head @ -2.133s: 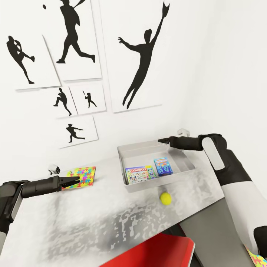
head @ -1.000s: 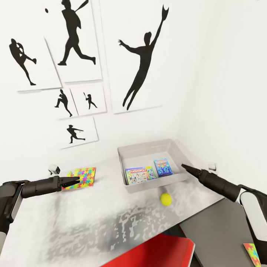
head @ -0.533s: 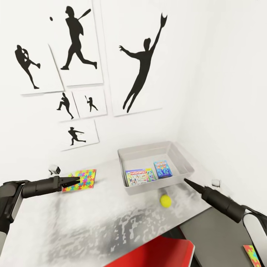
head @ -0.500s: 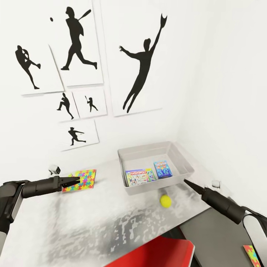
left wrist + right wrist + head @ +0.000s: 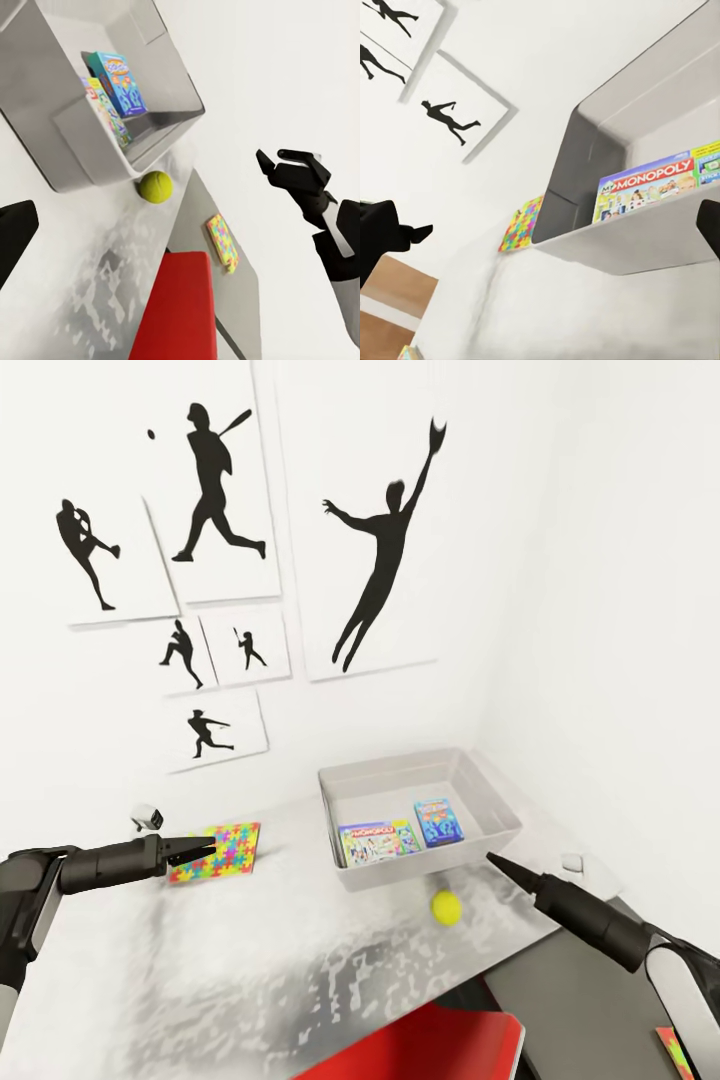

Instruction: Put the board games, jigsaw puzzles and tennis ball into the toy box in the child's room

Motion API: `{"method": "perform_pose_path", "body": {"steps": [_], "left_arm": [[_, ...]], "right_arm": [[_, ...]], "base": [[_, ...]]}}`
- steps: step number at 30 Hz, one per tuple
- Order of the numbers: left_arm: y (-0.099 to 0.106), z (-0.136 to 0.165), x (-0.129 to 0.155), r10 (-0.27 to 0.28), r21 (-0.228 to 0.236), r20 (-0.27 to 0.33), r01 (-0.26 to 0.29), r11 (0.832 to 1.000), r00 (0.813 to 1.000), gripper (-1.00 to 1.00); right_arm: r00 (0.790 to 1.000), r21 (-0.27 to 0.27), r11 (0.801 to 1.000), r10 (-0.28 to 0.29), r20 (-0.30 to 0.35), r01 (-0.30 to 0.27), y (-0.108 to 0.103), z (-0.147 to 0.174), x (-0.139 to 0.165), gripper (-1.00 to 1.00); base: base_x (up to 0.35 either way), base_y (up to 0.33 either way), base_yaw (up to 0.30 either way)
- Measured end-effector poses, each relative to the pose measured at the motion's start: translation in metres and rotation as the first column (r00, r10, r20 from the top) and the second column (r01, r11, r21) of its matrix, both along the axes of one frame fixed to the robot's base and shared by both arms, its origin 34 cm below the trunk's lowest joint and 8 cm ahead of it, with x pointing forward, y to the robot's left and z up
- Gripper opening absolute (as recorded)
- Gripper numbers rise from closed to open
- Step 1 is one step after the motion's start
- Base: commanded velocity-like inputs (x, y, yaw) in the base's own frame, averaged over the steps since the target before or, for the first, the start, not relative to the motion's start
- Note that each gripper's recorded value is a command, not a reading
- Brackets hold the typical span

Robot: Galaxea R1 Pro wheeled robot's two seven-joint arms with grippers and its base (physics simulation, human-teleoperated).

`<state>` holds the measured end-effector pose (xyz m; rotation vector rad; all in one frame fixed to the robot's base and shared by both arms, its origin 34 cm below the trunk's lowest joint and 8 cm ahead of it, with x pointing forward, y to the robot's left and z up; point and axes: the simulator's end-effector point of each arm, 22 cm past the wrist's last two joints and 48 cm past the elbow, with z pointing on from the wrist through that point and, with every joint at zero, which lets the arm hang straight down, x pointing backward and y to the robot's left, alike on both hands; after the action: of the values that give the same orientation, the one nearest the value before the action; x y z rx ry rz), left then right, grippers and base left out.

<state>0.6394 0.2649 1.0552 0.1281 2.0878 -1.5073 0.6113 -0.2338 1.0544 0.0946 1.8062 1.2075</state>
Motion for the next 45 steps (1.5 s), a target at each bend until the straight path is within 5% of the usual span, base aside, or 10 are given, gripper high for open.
{"method": "perform_pose_path", "body": {"steps": [45], "left_arm": [[0.001,0.014,-0.019,-0.004,0.008,0.034,0.004,1.000,0.999,1.00]], "right_arm": [[0.990,0.008,0.999,-0.050,0.133,0.049,-0.015,0.035,0.001,1.00]], "base": [[0.000,0.000,0.002]]}}
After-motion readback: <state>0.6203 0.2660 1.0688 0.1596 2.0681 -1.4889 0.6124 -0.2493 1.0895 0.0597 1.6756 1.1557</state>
